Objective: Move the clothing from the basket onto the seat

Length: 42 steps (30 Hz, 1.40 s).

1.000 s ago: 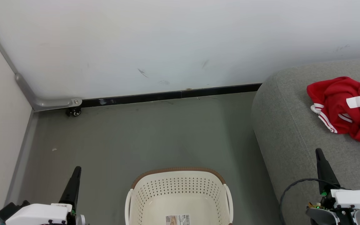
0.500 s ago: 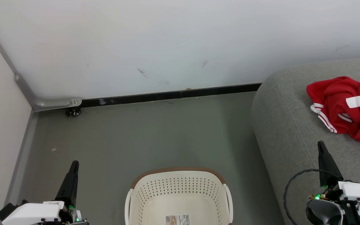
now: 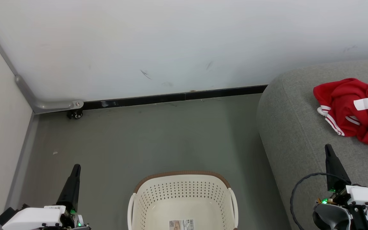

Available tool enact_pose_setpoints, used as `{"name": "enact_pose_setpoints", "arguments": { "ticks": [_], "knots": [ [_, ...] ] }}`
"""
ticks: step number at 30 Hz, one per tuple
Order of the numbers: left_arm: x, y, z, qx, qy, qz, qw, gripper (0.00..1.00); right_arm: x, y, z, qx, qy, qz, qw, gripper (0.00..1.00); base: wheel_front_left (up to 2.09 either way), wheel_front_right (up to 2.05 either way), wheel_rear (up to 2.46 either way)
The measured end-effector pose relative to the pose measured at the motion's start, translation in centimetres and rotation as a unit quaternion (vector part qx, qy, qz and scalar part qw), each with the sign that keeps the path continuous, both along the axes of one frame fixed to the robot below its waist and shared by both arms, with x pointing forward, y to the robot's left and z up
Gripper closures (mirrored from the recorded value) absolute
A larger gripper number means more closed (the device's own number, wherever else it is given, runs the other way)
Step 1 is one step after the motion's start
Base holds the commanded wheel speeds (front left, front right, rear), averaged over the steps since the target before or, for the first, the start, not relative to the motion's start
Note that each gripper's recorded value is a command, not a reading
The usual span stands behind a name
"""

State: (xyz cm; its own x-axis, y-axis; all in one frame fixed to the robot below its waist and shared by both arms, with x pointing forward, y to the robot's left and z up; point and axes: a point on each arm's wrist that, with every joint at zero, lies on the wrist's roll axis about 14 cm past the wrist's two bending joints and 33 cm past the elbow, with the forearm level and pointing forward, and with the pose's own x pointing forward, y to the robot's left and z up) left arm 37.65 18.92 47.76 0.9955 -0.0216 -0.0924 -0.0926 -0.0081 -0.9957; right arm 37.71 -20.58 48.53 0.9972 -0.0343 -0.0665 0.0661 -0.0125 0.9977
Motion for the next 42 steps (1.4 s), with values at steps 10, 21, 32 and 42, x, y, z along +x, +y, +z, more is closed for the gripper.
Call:
{"name": "enact_pose_setpoints", "arguments": {
  "ticks": [10, 21, 32, 42],
  "knots": [
    [0.01, -0.01, 0.02, 0.000, 0.000, 0.000, 1.000, 1.00, -0.01, -0.02, -0.01, 0.000, 0.000, 0.000, 1.000, 1.00, 0.00, 0.00, 0.00],
    [0.01, -0.02, 0.05, 0.000, -0.001, 0.000, 1.000, 1.00, -0.01, -0.04, -0.01, 0.000, 0.000, -0.001, 1.000, 1.00, 0.00, 0.00, 0.00],
    [0.02, -0.03, 0.11, 0.000, -0.002, 0.000, 1.000, 1.00, -0.01, -0.05, -0.02, 0.000, 0.000, 0.000, 1.000, 1.00, 0.00, 0.00, 0.00],
    [0.03, -0.04, 0.12, 0.000, -0.002, -0.001, 1.000, 1.00, -0.01, -0.05, -0.02, 0.000, 0.000, 0.000, 1.000, 1.00, 0.00, 0.00, 0.00]
  ]
}}
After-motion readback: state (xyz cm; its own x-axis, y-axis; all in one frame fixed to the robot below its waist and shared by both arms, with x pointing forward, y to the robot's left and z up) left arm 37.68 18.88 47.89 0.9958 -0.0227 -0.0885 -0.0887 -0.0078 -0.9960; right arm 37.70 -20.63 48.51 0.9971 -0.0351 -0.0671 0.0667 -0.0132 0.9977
